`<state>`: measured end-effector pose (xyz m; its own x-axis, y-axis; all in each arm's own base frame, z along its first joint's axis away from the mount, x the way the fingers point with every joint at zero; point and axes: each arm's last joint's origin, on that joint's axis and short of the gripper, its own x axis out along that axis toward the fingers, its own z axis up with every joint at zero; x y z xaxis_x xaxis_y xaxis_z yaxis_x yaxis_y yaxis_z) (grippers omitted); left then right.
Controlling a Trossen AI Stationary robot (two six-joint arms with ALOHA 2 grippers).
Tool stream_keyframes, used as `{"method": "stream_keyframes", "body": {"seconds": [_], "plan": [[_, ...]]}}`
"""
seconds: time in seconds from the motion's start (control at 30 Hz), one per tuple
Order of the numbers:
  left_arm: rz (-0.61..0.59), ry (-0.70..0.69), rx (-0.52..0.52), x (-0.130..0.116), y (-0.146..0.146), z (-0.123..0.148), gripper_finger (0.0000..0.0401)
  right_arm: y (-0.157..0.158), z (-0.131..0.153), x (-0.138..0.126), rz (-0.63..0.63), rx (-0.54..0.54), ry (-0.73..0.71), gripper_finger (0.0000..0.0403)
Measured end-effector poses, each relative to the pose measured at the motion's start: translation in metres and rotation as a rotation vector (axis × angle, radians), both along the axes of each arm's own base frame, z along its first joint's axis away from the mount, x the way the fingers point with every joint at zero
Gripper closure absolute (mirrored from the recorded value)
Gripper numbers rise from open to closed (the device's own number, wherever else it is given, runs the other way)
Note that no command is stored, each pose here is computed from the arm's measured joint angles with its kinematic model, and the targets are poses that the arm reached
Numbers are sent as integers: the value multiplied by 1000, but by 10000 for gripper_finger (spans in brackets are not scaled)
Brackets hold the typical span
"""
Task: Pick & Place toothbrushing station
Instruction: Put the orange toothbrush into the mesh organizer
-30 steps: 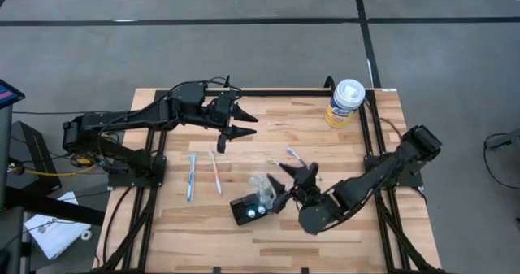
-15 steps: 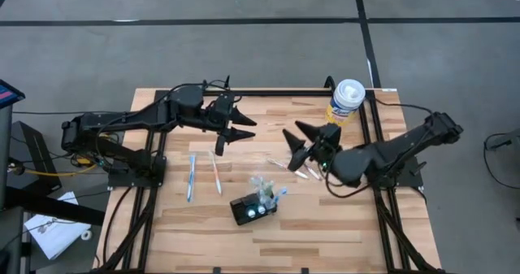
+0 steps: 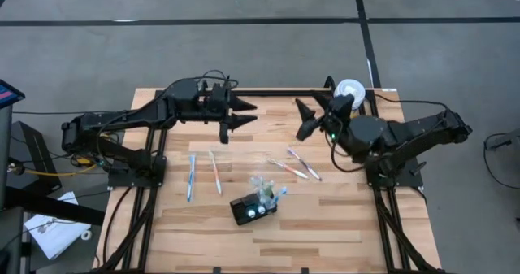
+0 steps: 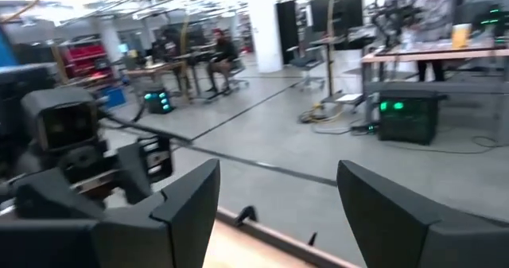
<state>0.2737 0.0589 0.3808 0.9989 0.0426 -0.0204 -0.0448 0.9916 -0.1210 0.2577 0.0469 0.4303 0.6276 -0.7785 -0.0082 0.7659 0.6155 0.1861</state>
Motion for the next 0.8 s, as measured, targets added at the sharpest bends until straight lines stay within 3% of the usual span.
{"method": "stream_keyframes", "body": {"seconds": [0.23,0.4,0.6,0.73,0.8], "plan": [[64,-123,-37,-6,14,13,242,-27,5,-3,-154,4,-25,159],[184,-149,-104,-9,17,16,242,-35,2,-3,-257,-3,-3,159],[129,-174,-173,-10,14,18,242,-42,-6,-4,-249,-33,110,159],[112,-161,-288,-7,20,14,242,-51,0,-14,-146,-20,116,159],[114,-169,-297,-6,20,13,242,-54,-1,-22,-74,10,128,159]]}}
